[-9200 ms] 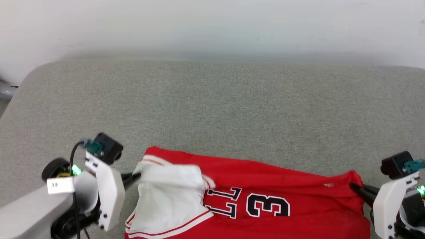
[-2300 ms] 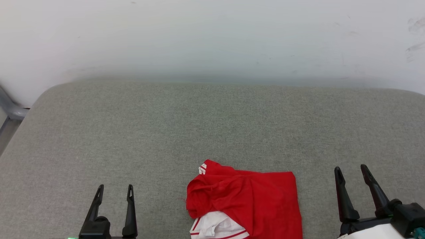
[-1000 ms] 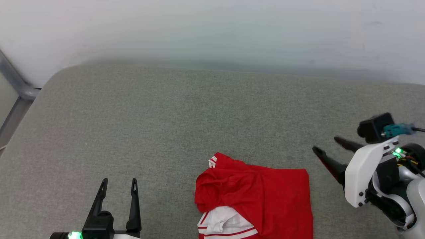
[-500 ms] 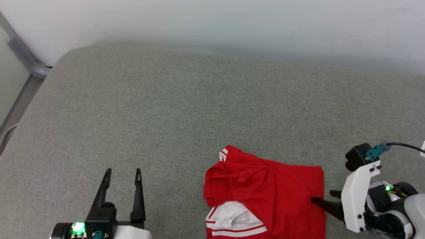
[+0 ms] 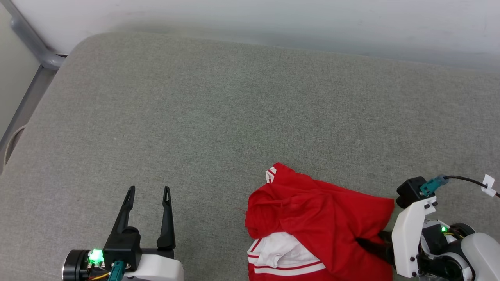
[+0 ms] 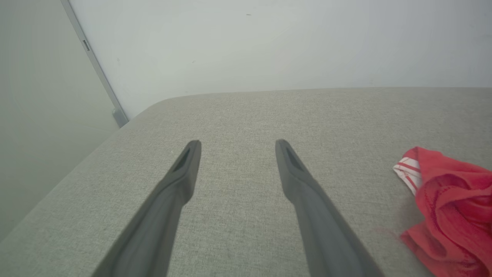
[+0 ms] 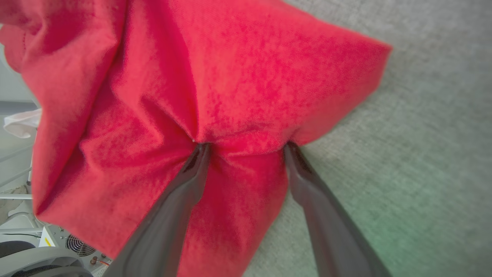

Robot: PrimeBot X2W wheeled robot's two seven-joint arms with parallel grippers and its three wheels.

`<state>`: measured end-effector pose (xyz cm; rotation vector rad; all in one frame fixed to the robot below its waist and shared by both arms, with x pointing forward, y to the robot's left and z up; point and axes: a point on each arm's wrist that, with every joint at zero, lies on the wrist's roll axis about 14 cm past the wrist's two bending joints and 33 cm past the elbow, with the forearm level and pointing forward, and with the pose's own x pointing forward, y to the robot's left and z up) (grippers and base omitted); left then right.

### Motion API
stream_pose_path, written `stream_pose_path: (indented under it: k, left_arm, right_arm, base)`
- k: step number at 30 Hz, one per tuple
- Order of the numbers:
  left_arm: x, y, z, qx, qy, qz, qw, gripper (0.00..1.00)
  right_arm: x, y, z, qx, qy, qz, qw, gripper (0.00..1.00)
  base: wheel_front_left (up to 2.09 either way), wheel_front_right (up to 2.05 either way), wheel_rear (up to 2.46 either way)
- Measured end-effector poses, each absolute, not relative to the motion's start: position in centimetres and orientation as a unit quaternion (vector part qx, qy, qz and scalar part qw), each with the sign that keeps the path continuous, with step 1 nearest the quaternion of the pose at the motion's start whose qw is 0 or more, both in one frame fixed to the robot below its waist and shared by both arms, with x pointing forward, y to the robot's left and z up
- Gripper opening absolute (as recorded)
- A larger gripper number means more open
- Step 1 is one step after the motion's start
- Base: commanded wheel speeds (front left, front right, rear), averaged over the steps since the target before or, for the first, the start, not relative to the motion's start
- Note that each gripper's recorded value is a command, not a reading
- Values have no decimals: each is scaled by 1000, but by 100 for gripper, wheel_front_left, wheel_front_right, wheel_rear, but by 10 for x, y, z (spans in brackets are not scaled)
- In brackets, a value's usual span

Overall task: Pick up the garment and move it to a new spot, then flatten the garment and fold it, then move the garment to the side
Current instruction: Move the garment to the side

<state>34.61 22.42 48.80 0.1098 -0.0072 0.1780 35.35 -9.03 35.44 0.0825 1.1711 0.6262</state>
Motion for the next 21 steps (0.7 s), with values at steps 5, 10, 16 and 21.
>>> stream_pose_path:
  k: [5, 10, 16, 21]
  left_arm:
    - [346, 225, 488, 55, -4, 90, 994, 100]
    - [346, 224, 489, 54, -7, 88, 995, 100]
    - [343, 222, 490, 53, -7, 86, 995, 100]
    - [345, 217, 487, 52, -5, 77, 996, 100]
  right_arm:
    - [352, -84, 356, 36, 528, 304, 792, 0]
    - [352, -80, 360, 35, 513, 313, 798, 0]
    - [361, -79, 374, 31, 472, 320, 821, 0]
    - [373, -92, 390, 21, 431, 308, 848, 0]
  base:
    - [0, 0, 0]
    - [0, 0, 0]
    - [0, 0, 0]
    - [0, 0, 0]
